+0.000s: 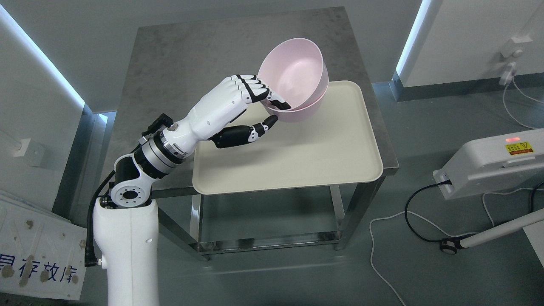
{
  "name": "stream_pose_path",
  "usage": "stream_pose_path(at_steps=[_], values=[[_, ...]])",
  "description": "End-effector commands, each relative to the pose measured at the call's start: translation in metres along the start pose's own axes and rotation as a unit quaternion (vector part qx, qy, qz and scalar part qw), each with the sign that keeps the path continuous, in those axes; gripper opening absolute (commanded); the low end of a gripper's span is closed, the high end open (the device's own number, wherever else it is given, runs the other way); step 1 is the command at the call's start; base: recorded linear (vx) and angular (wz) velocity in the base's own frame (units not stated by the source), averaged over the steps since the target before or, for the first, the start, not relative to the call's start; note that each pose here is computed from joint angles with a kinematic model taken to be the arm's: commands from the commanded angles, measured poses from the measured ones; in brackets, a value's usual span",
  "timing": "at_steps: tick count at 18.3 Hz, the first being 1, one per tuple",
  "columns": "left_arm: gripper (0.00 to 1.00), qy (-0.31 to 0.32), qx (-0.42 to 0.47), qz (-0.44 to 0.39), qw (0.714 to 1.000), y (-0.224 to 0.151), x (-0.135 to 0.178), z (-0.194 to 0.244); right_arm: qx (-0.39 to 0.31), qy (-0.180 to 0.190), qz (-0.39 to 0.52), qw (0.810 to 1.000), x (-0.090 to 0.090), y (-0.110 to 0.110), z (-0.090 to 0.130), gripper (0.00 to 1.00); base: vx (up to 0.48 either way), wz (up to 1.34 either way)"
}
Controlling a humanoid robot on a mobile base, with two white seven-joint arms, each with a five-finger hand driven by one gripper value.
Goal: Stack pink IKEA bowls on left shelf middle
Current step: 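Lift the stacked pink bowls off the tray with the left hand, then hold the bowls up while turning toward the blue bin shelf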
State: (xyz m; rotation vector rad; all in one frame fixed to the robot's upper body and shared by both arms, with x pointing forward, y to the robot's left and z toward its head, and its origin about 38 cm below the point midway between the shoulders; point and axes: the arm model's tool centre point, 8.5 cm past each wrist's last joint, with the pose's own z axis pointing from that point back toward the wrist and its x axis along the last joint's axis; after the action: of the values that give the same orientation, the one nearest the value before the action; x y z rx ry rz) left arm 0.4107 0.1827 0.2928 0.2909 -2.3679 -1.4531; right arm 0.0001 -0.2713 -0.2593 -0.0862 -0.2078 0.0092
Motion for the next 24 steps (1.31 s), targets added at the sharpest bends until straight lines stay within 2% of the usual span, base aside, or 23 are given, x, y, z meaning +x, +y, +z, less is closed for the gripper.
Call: stream_pose_path(at_steps=[1,13,24], values=[[0.08,0.015,0.018,-0.024,0.999,0.016,0.004,0.021,-0.010,-0.008,-0.001,1.000,0.006,-0.011,-0.001,1.00,0.000,0.00],[0.08,0.016,0.024,-0.028,0.999,0.018,0.007,0.026,-0.010,-0.008,-0.001,1.000,0.006,-0.011,-0.001,1.00,-0.038,0.01],[0.08,0.018,0.022,-0.022,0.999,0.011,0.012,0.032,-0.010,-0.008,-0.001,1.000,0.006,-0.011,-0.001,1.00,-0.233,-0.10]])
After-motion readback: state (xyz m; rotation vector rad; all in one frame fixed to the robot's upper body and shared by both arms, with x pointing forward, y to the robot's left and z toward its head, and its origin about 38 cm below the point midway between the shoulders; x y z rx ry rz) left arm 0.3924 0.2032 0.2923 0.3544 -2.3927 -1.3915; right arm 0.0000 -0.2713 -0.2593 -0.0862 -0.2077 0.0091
